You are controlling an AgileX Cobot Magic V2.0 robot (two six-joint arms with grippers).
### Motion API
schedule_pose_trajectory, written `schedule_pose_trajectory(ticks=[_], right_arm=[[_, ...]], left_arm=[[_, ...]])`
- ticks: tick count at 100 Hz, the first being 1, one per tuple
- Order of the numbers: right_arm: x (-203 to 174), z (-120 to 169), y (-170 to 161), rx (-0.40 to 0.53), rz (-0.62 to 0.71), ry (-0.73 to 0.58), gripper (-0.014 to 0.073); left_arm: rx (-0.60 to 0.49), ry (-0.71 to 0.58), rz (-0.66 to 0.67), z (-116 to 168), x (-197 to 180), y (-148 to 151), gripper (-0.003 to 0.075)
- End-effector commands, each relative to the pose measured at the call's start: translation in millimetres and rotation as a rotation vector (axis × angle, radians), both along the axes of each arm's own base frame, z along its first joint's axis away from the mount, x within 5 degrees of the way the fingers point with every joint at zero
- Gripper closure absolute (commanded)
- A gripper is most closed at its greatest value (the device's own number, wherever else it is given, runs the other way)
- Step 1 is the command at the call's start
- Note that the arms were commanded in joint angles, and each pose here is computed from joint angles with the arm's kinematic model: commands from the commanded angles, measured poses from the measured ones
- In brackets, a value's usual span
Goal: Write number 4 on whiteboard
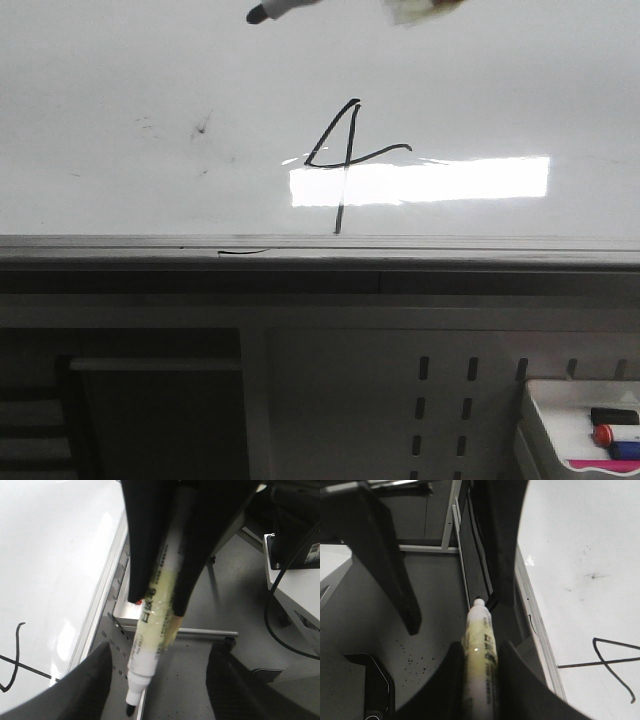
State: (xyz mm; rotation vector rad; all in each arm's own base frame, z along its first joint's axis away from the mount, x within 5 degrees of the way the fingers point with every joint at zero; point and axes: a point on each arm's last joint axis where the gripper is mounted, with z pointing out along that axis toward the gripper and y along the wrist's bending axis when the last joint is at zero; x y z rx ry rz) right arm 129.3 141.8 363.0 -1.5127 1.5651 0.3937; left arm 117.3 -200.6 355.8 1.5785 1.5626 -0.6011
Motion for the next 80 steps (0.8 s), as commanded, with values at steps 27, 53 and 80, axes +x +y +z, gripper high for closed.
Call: schedule_pose_trajectory(ticks=[27,53,80], right_arm=[[-9.6,18.7,8.3,0.071,0.053,-0.098,0.0660],[-8.9,19.5,8.5,0.078,0.047,-0.106,0.0660],[-7.2,21.3,8.6,0.093,0.033,-0.123,0.0659]], left_arm=[[-0.106,0.029,0.026,14.6,1.5,-7.1,0.0383],[-0.105,0.031,0.025,14.5,1.4,-7.0,0.0723],[-0.090,0.012,0.023,13.6,2.1,-6.4,0.0741]])
